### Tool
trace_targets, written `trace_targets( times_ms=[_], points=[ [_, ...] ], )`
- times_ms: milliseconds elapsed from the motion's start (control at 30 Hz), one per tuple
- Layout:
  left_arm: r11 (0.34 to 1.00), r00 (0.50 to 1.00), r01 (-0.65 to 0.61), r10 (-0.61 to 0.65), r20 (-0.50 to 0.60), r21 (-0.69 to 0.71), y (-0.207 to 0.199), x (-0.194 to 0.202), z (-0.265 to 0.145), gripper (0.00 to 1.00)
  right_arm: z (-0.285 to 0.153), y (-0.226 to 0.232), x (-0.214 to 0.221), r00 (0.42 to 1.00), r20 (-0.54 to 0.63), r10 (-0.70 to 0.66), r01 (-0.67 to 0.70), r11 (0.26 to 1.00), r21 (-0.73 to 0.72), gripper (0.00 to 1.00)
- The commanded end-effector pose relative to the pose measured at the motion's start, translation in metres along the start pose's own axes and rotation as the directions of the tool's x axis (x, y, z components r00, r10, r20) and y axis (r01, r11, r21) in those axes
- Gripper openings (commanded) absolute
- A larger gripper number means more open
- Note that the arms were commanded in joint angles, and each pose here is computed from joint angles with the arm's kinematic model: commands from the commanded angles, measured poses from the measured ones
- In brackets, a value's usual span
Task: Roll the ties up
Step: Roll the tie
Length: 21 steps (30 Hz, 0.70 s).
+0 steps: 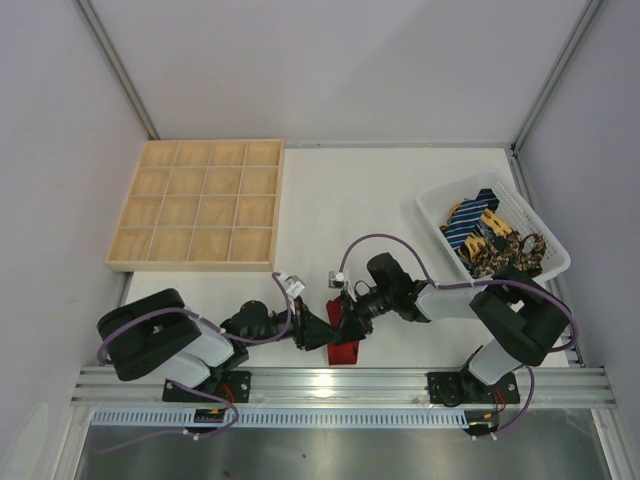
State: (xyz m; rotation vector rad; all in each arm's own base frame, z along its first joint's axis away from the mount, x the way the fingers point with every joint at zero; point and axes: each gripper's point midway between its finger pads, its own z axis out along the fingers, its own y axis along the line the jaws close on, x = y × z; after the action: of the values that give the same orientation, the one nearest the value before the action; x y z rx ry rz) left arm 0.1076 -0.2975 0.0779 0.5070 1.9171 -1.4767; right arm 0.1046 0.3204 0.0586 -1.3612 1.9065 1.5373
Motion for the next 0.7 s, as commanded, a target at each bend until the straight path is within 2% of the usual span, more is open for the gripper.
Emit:
trace_targets(
  times_ms=[0, 67, 167, 300, 400, 467, 667],
  points=[
    [0.999, 0.999, 0.041, -0.041, -0.008, 0.008, 0.001, 0.035, -0.051, 0.46, -0.001, 0.005, -0.018, 0.996, 0.044, -0.075, 0.075, 0.997, -0.010, 0.00],
    [0.998, 0.999, 0.041, -0.042, 0.009, 0.051, -0.008, 0.029, -0.050, 0.44, -0.001, 0.004, -0.018, 0.996, 0.044, -0.073, 0.073, 0.997, -0.007, 0.00],
    [0.998, 0.998, 0.060, -0.059, -0.018, 0.027, -0.002, 0.035, -0.049, 0.44, -0.001, 0.004, -0.017, 0.997, 0.040, -0.070, 0.070, 0.998, -0.007, 0.00],
    [0.998, 1.000, 0.016, -0.017, 0.016, 0.063, -0.010, 0.027, -0.050, 0.45, -0.001, 0.005, -0.017, 0.997, 0.037, -0.065, 0.065, 0.998, -0.004, 0.00],
    [0.999, 1.000, -0.002, 0.001, 0.030, 0.050, -0.007, 0.025, -0.050, 0.49, -0.001, 0.004, -0.017, 0.997, 0.037, -0.063, 0.063, 0.998, -0.003, 0.00],
    [1.000, 1.000, 0.006, -0.006, -0.003, 0.013, 0.001, 0.033, -0.051, 0.55, -0.001, 0.005, -0.018, 0.997, 0.040, -0.067, 0.067, 0.998, -0.006, 0.00],
    [0.999, 1.000, -0.026, 0.026, -0.016, -0.032, 0.011, 0.037, -0.053, 0.63, -0.003, 0.005, -0.021, 0.994, 0.047, -0.098, 0.098, 0.995, 0.000, 0.00]
  ],
)
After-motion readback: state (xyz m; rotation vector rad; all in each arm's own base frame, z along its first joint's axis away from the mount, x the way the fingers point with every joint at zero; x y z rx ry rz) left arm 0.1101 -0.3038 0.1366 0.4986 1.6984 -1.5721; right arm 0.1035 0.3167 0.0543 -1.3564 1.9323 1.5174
